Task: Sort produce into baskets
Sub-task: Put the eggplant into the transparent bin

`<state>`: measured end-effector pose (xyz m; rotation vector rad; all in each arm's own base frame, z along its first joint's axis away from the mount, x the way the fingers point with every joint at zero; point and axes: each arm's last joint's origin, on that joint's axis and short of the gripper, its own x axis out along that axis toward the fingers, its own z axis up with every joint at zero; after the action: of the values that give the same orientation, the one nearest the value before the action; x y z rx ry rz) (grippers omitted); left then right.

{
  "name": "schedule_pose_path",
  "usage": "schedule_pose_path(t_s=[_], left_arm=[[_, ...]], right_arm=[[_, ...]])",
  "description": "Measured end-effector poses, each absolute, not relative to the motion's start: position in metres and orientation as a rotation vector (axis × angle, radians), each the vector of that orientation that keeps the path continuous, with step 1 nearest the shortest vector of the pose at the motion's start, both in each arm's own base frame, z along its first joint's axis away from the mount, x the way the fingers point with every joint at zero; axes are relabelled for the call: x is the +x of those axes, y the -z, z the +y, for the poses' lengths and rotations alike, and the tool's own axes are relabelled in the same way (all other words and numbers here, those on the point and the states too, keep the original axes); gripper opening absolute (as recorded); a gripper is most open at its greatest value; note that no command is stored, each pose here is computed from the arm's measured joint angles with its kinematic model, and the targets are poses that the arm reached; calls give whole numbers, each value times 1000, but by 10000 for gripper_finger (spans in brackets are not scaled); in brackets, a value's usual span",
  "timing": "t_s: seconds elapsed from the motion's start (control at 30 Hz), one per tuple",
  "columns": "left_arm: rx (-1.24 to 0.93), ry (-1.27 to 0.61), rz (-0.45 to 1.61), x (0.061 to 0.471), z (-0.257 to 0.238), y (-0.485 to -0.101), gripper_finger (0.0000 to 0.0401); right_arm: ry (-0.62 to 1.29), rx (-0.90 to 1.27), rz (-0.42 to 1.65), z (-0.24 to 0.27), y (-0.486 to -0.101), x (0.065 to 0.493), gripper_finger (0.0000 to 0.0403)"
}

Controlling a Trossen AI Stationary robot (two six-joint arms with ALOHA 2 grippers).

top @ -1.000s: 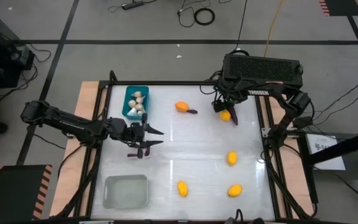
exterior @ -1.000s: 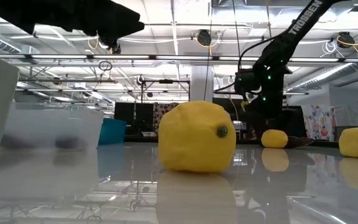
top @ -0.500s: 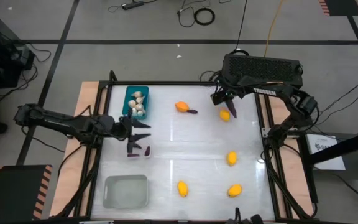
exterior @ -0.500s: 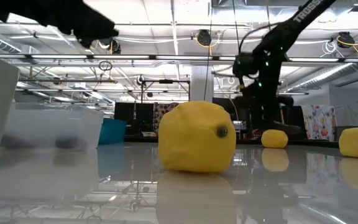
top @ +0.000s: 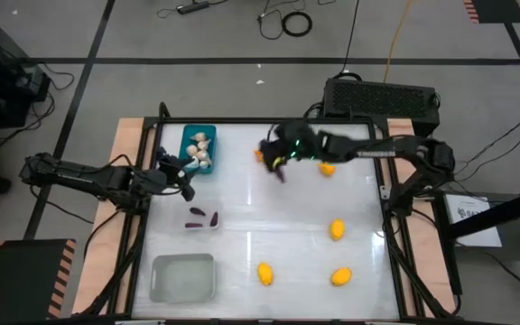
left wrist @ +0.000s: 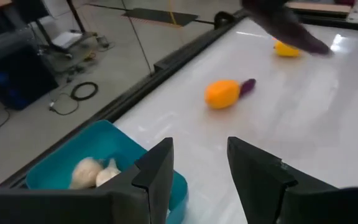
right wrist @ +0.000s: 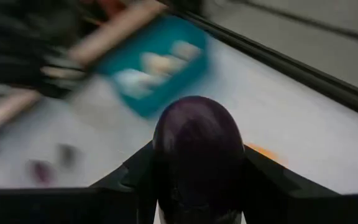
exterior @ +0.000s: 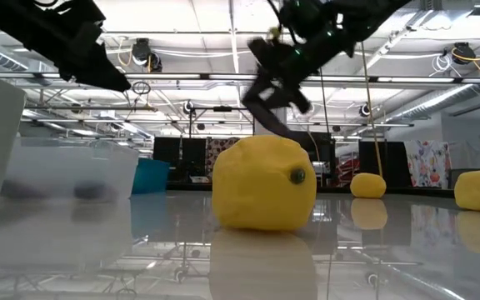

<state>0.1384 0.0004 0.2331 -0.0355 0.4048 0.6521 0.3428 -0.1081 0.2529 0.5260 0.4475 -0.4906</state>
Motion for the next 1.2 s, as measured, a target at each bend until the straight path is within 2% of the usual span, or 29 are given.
schedule_pose_path(t_s=[0.13,0.27,0.43,0.67,0.8,0.93,1.2], left_arm=[[-35,-657,402,138,0,-233,160],[-30,-684,393,138,1,-234,160],[-42,-865,348,134,5,-233,160],[-20,-941,400,127,7,-225,160],[-19,-945,413,126,7,-224,160],[-5,-953,424,125,8,-223,160],[12,-968,437,123,8,-222,160]], right_arm=[[299,488,238,-63,-248,383,168],[139,443,43,-24,-225,414,172],[101,351,-107,0,-200,449,173],[62,229,-139,21,-190,511,173],[58,171,-63,29,-192,532,173],[52,109,-17,35,-204,539,173],[38,-5,-98,45,-228,540,173]])
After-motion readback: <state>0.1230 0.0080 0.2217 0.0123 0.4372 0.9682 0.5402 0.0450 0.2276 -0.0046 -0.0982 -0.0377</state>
